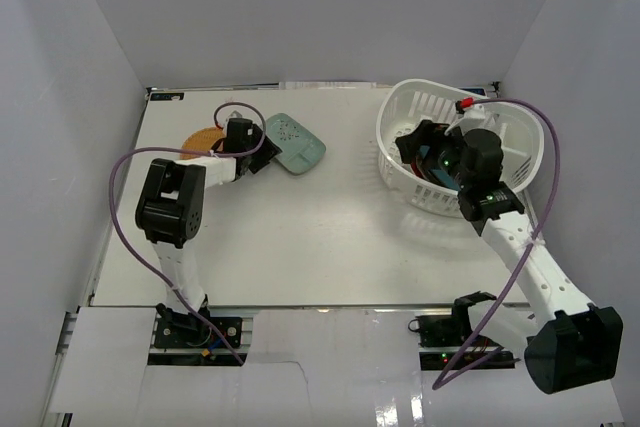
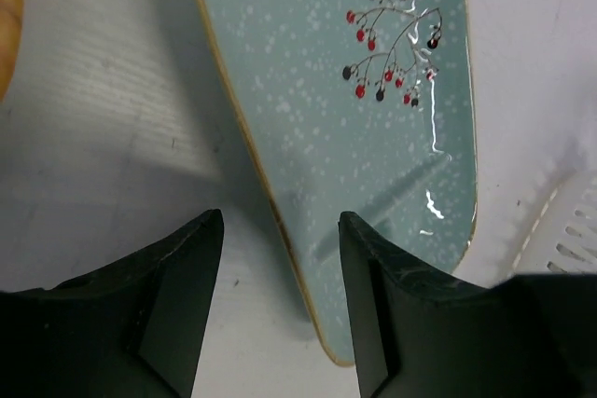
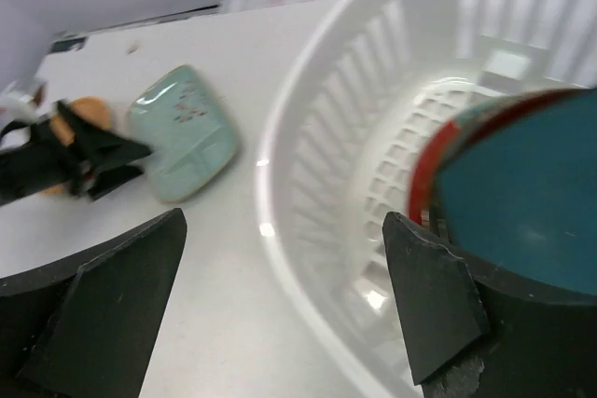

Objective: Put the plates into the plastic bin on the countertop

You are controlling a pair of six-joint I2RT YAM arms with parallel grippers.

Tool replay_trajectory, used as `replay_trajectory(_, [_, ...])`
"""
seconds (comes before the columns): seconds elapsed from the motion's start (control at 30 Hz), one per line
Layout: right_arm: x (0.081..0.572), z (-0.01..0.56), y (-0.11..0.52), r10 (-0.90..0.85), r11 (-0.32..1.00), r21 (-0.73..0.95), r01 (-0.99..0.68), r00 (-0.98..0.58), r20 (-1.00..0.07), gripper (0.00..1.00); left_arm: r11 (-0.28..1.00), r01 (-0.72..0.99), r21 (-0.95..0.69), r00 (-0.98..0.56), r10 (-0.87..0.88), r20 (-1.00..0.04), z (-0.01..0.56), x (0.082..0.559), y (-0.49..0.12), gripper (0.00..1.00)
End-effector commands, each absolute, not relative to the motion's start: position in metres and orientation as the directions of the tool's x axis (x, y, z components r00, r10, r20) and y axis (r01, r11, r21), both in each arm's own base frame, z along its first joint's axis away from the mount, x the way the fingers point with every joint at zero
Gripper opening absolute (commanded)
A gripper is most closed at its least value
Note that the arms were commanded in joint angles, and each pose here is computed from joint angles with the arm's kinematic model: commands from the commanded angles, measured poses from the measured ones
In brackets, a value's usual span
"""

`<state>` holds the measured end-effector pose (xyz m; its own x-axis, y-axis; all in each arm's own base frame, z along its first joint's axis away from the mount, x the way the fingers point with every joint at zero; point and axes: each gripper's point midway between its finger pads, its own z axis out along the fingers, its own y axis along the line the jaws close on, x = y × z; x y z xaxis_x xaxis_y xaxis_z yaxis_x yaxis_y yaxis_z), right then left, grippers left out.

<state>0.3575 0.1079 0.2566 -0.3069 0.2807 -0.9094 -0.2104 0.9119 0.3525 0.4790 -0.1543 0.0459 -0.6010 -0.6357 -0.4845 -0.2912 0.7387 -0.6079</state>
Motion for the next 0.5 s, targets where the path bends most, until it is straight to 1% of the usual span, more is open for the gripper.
replay_trajectory(0.0, [0.343,0.269,0.151,0.251,0.857,0.353,-0.375,-0.296,-0.922,0.91,0.749,-0.294,-0.594,-0.544,-0.642,-0.540,0.055,0.504,-0.148,0.63])
replay_trajectory(0.1, [0.329,0.271,0.185,0.205,0.823,0.332,-0.462,-0.304,-0.930,0.91,0.748,-0.304,-0.590,-0.543,-0.645,-0.538,0.046,0.509,-0.149,0.48])
replay_trajectory(0.13, [0.326,0.271,0.194,0.193,0.811,0.327,-0.485,-0.305,-0.933,0.91,0.748,-0.300,-0.592,-0.544,-0.643,-0.539,0.045,0.511,-0.150,0.36])
replay_trajectory(0.2, [0.319,0.270,0.218,0.147,0.770,0.310,-0.558,-0.318,-0.937,0.90,0.752,-0.297,-0.588,-0.547,-0.639,-0.541,0.043,0.514,-0.151,0.18])
replay_trajectory(0.23, [0.317,0.268,0.225,0.129,0.758,0.305,-0.577,-0.325,-0.937,0.90,0.754,-0.291,-0.589,-0.545,-0.637,-0.545,0.045,0.514,-0.151,0.02])
replay_trajectory(0.27, [0.313,0.266,0.235,0.099,0.738,0.290,-0.609,-0.328,-0.940,0.91,0.756,-0.279,-0.592,-0.543,-0.632,-0.553,0.047,0.515,-0.152,0.00])
replay_trajectory(0.33, [0.314,0.259,0.246,0.061,0.728,0.280,-0.626,-0.348,-0.936,0.94,0.758,-0.255,-0.601,-0.541,-0.627,-0.561,0.058,0.510,-0.152,0.00])
replay_trajectory(0.4, [0.313,0.249,0.260,0.015,0.704,0.274,-0.655,-0.372,-0.928,0.98,0.745,-0.190,-0.639,-0.537,-0.624,-0.568,0.077,0.504,-0.159,0.00])
replay_trajectory(0.47, [0.311,0.252,0.271,-0.012,0.679,0.277,-0.680,-0.387,-0.922,0.97,0.728,-0.130,-0.674,-0.512,-0.631,-0.583,0.105,0.488,-0.160,0.00])
